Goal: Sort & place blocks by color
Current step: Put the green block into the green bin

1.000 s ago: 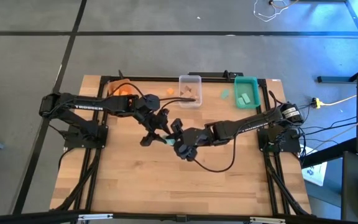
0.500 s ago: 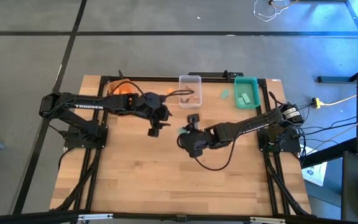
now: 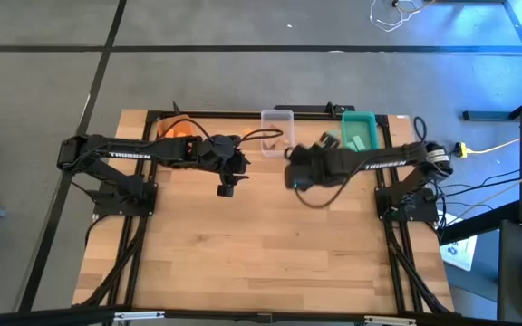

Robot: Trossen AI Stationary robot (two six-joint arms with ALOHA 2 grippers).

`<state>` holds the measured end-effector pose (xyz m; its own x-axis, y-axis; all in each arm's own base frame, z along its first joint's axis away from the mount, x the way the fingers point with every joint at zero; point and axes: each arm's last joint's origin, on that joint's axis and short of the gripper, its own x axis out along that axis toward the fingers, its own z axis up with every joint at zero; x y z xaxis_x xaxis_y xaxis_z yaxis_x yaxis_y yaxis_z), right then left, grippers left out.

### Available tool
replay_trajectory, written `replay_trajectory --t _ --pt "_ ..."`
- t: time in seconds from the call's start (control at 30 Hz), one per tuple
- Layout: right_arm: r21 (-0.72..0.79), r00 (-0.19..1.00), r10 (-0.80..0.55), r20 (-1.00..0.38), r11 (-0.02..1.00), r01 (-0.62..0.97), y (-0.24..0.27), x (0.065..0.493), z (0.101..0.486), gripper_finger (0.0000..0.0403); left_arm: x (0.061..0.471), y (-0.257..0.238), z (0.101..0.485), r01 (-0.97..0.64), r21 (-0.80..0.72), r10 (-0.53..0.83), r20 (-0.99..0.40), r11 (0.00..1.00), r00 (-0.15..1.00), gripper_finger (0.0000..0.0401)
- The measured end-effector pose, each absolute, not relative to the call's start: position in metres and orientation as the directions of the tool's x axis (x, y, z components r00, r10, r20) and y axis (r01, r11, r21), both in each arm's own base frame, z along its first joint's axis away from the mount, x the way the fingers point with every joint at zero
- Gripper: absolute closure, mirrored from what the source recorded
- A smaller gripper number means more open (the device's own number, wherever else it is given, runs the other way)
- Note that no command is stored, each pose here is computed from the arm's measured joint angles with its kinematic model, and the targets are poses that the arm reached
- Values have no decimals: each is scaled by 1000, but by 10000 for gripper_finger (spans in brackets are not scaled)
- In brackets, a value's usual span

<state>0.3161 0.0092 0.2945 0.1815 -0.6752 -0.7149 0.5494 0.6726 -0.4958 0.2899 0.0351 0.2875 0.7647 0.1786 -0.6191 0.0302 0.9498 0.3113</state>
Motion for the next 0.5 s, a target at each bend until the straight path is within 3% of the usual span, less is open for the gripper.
replay_trajectory --t 0.23,0.5 --pt "-564 -88 -705 -704 478 673 -53 280 310 269 290 35 287 26 304 178 -623 952 762 210" --pt "-520 -265 -539 -799 399 756 -124 247 305 269 290 35 287 31 297 170 -625 954 762 210"
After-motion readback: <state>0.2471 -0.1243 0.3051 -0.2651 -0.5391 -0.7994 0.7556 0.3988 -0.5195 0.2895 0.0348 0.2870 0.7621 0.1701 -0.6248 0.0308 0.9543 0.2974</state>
